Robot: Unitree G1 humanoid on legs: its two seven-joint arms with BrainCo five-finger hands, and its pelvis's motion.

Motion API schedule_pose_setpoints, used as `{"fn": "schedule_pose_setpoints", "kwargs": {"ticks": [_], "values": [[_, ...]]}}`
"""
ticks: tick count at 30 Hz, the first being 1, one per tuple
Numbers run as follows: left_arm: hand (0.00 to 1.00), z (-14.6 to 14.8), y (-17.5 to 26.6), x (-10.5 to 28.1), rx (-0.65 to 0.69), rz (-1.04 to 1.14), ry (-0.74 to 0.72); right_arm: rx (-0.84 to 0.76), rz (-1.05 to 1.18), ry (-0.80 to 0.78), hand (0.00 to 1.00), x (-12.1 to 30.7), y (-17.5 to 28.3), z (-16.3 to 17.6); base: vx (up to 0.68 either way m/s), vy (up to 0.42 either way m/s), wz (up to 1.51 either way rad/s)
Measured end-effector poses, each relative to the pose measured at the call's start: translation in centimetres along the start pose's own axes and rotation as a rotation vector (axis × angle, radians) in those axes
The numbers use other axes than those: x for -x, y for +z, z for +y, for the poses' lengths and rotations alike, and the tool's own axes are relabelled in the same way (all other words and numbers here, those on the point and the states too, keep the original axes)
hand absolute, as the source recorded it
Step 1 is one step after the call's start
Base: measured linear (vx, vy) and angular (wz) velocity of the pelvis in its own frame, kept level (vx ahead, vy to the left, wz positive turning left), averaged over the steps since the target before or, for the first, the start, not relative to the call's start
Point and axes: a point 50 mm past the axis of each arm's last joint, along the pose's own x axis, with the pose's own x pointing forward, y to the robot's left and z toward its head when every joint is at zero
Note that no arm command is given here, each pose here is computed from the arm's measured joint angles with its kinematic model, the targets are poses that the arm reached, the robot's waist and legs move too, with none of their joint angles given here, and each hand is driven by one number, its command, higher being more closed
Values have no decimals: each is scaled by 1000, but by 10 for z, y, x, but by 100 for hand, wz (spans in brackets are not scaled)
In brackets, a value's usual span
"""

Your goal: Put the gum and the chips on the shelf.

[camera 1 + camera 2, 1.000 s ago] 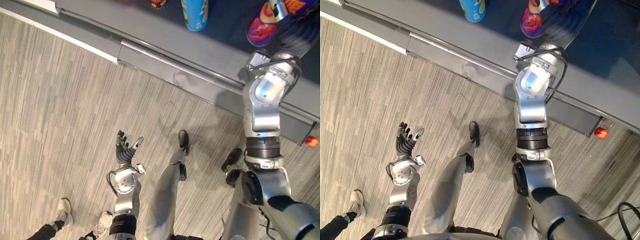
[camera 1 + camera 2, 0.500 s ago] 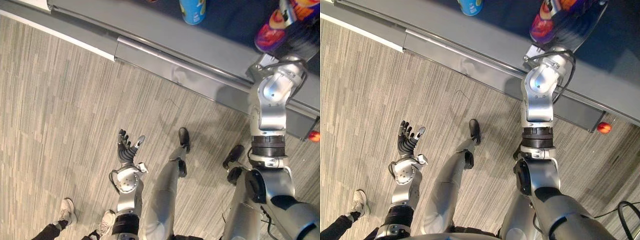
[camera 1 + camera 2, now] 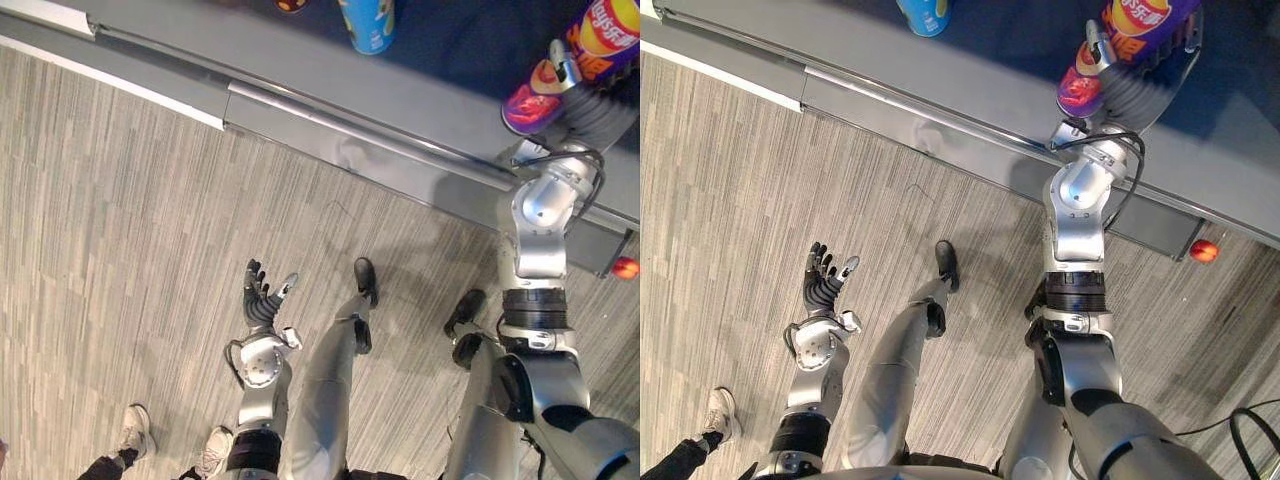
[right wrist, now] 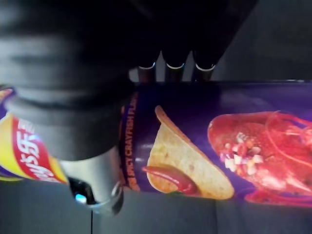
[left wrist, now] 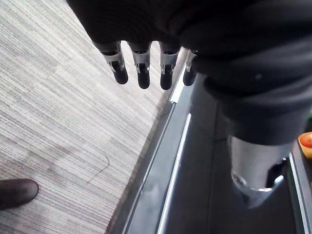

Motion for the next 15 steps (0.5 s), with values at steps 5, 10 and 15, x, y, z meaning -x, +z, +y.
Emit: {"fn": "schedule_pose_setpoints", "kwargs": {"ticks": [5,10,15], "values": [[0,0,-1,0,-2,4,0,21,47,2,0,3,-11,-2,3,-33,-3],[0,1,-5,1,-7,22,3,36,104,18,0,8,-23,-5,14,-19,-3],[0,1,-6,1,-8,23,-1,45,131,32,0,12,-28,-5,8,-38,-5]]}}
